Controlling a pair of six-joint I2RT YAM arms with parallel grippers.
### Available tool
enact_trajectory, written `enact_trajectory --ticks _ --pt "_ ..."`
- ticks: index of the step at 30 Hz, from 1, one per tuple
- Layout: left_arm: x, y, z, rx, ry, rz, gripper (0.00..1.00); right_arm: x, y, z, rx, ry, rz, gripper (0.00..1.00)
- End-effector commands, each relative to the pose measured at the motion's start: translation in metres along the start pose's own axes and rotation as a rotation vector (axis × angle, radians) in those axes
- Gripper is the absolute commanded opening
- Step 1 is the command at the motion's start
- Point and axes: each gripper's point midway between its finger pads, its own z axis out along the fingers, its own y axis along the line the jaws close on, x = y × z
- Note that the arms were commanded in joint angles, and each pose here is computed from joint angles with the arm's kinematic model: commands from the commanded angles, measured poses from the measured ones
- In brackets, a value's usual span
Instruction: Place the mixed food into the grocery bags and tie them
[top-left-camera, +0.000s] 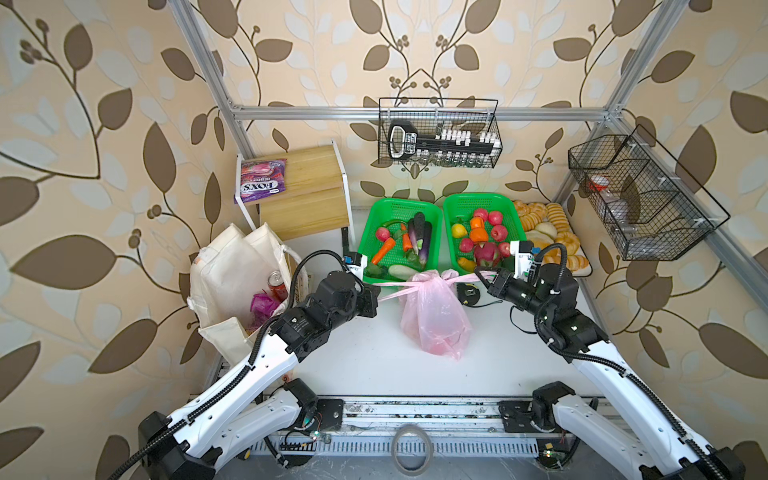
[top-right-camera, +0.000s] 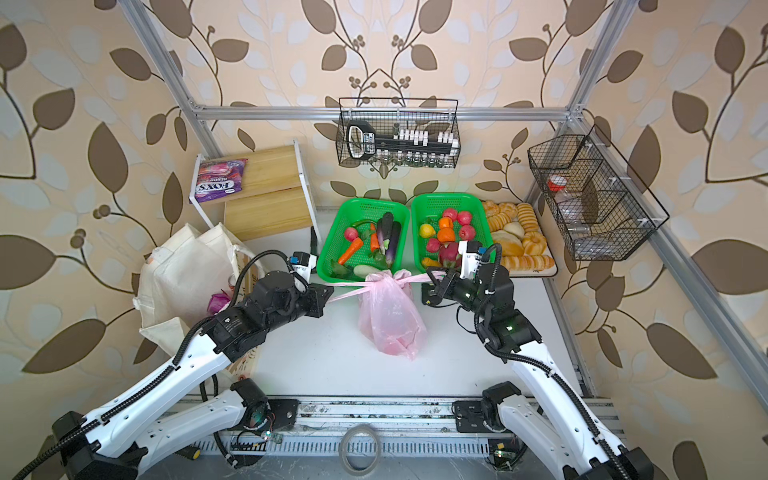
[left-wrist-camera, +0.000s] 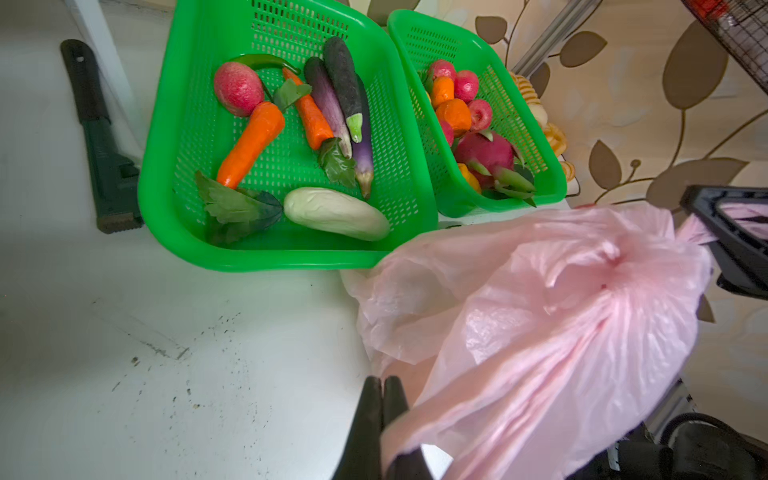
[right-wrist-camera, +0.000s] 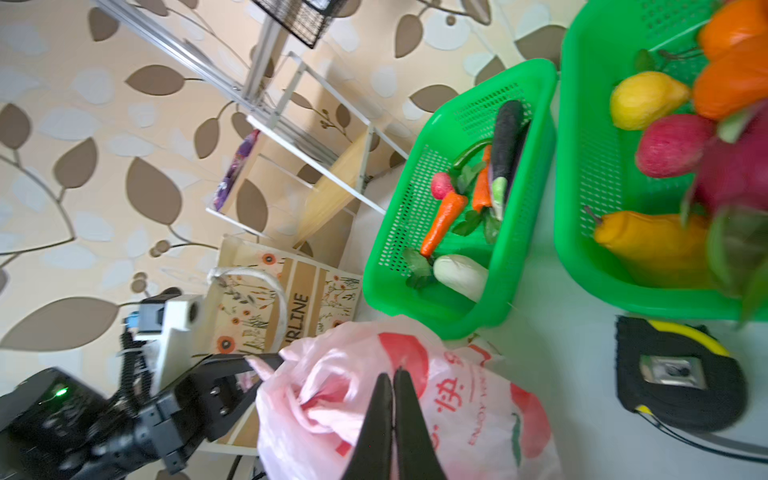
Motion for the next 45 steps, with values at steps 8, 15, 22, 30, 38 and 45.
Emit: enact_trajectory --ticks 8,15,22,30,38,45 --pt "0.067 0.107 -0.015 -0.461 0.066 -0.232 0.00 -0.008 -0.074 -0.008 0.293 -0.082 0.046 0.00" --pt "0.046 0.120 -0.039 -0.565 -0.005 -0.179 0.00 -0.043 -0.065 -0.031 0.381 -0.170 -0.063 0.00" --pt "0.063 0.125 -0.028 -0.575 0.046 -0.199 0.00 0.013 -0.126 -0.027 0.503 -0.059 0.037 0.00" --pt "0.048 0.111 -0.023 -0.536 0.072 -0.099 0.00 -0.042 -0.082 -0.047 0.417 -0.172 -0.041 0.00" --pt "0.058 0.113 -0.014 -0.532 0.107 -0.091 0.00 0.007 -0.128 -0.034 0.480 -0.057 0.047 0.00" --pt "0.067 0.110 -0.007 -0.526 0.173 -0.086 0.00 -0.003 -0.110 -0.029 0.395 -0.075 0.059 0.00"
